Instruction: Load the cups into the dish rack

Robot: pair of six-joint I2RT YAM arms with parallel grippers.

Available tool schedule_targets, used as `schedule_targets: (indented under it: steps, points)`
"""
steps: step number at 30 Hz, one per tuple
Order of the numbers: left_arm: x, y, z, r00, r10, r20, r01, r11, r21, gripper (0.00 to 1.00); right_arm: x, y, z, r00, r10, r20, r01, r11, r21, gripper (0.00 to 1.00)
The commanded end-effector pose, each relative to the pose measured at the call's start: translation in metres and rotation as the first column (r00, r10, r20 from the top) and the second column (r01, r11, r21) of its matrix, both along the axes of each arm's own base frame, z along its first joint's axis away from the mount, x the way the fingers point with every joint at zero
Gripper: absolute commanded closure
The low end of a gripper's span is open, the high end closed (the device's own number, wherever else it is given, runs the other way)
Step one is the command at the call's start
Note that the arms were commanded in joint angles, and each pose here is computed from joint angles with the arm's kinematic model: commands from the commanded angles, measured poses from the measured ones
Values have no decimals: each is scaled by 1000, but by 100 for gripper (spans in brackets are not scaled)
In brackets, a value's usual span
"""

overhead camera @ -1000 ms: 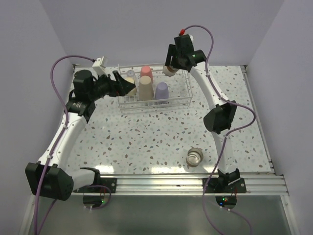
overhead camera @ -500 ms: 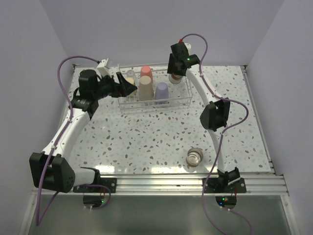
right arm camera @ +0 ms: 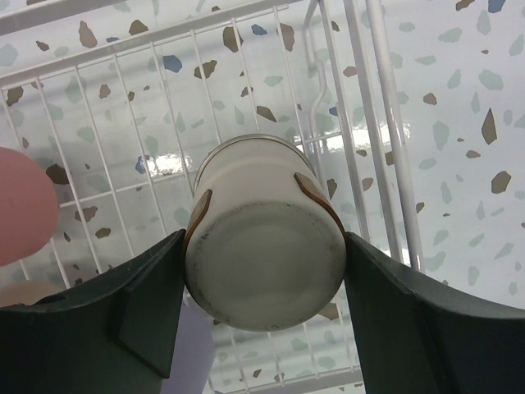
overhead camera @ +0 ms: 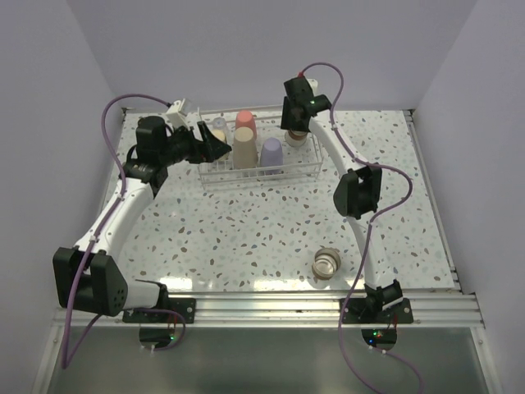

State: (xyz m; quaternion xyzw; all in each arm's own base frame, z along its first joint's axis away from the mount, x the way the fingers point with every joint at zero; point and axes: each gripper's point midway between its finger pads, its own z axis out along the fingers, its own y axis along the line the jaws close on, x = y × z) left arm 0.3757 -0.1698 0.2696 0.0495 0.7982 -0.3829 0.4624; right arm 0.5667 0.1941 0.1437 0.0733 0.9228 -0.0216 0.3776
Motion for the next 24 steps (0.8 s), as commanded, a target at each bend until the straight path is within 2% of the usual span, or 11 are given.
schedule_targets:
  steps: [1,4,6,8,12,15,17,24]
  points:
    - [6,0,8,998,-12,63,12,1000,1,19,8,6,9,999,14,43,-15,1000,15,95]
    - [6,1,8,998,-9,61,9,1000,6,19,8,5,6,999,15,35,-15,1000,10,88]
    - [6,1,7,998,-10,59,9,1000,8,19,8,5,5,999,15,35,-15,1000,10,70]
    - [6,1,7,998,-9,60,9,1000,6,19,9,6,5,999,16,40,-17,1000,12,47]
    - [7,1,6,998,-9,58,9,1000,7,19,13,7,15,997,14,75,-16,1000,25,23]
    - [7,0,7,998,-11,59,11,1000,3,19,18,9,28,993,18,116,-22,999,41,9]
    - [7,0,9,998,-14,62,14,1000,2,19,22,12,39,989,17,150,-25,998,52,2]
    - [8,0,15,998,-14,68,14,1000,1,19,29,12,113,945,-18,328,-25,992,128,2]
